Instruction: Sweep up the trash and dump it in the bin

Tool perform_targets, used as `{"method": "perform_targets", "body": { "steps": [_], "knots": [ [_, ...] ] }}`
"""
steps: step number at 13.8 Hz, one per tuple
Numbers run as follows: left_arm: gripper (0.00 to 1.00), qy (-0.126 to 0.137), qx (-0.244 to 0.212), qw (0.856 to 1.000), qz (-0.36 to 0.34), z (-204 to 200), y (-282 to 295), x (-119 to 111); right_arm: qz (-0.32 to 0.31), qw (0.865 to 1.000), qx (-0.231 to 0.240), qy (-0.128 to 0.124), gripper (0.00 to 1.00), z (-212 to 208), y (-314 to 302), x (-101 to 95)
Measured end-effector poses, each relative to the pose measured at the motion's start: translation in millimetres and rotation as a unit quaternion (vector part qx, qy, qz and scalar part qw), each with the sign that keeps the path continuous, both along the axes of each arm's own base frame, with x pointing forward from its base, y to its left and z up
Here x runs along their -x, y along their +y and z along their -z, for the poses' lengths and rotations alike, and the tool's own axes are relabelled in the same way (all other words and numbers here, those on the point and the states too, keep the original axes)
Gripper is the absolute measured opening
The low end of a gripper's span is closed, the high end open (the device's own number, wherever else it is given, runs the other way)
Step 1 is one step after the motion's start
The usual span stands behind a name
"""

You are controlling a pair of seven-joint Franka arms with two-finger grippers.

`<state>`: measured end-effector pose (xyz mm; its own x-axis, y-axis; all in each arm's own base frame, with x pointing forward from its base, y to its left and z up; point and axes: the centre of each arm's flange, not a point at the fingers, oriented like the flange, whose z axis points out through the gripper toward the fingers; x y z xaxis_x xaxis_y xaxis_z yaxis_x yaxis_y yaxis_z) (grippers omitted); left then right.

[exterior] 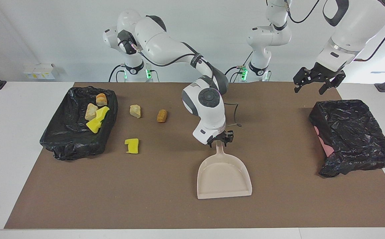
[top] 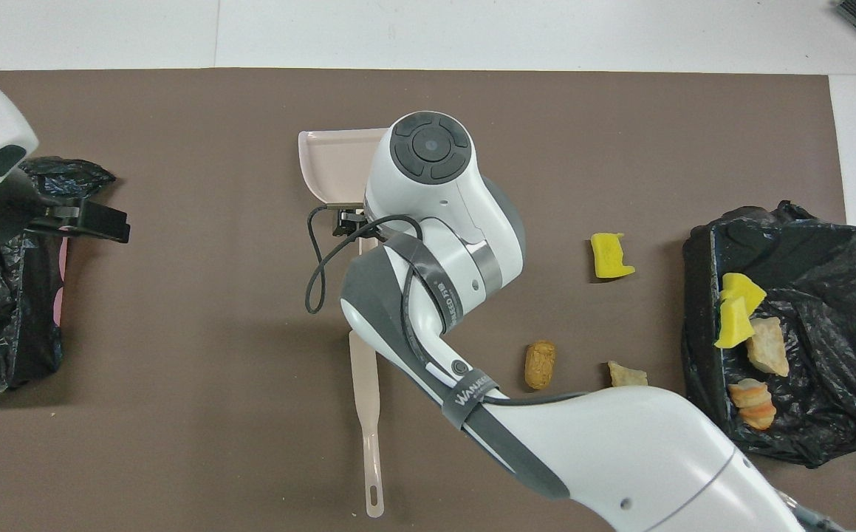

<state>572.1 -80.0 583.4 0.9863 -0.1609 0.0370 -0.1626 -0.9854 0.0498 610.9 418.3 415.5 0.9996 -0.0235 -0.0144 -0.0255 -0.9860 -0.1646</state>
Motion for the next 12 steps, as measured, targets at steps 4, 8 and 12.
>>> {"method": "perform_targets", "body": {
  "steps": [4, 8, 12],
  "knots": [
    [1.00, 0.005, 0.004, 1.000, 0.025, 64, -36, -27, -0.019, 0.999, 0.028, 0.022, 1.00, -53, -17, 62.1],
    [1.00, 0.005, 0.010, 0.999, 0.044, 111, -106, -35, -0.040, 0.997, 0.055, 0.039, 1.00, -62, -7, 153.4],
    [1.00, -0.006, 0.017, 0.999, 0.031, 141, -175, -28, -0.047, 0.997, 0.043, 0.046, 1.00, -41, 4, 217.1]
  ]
}}
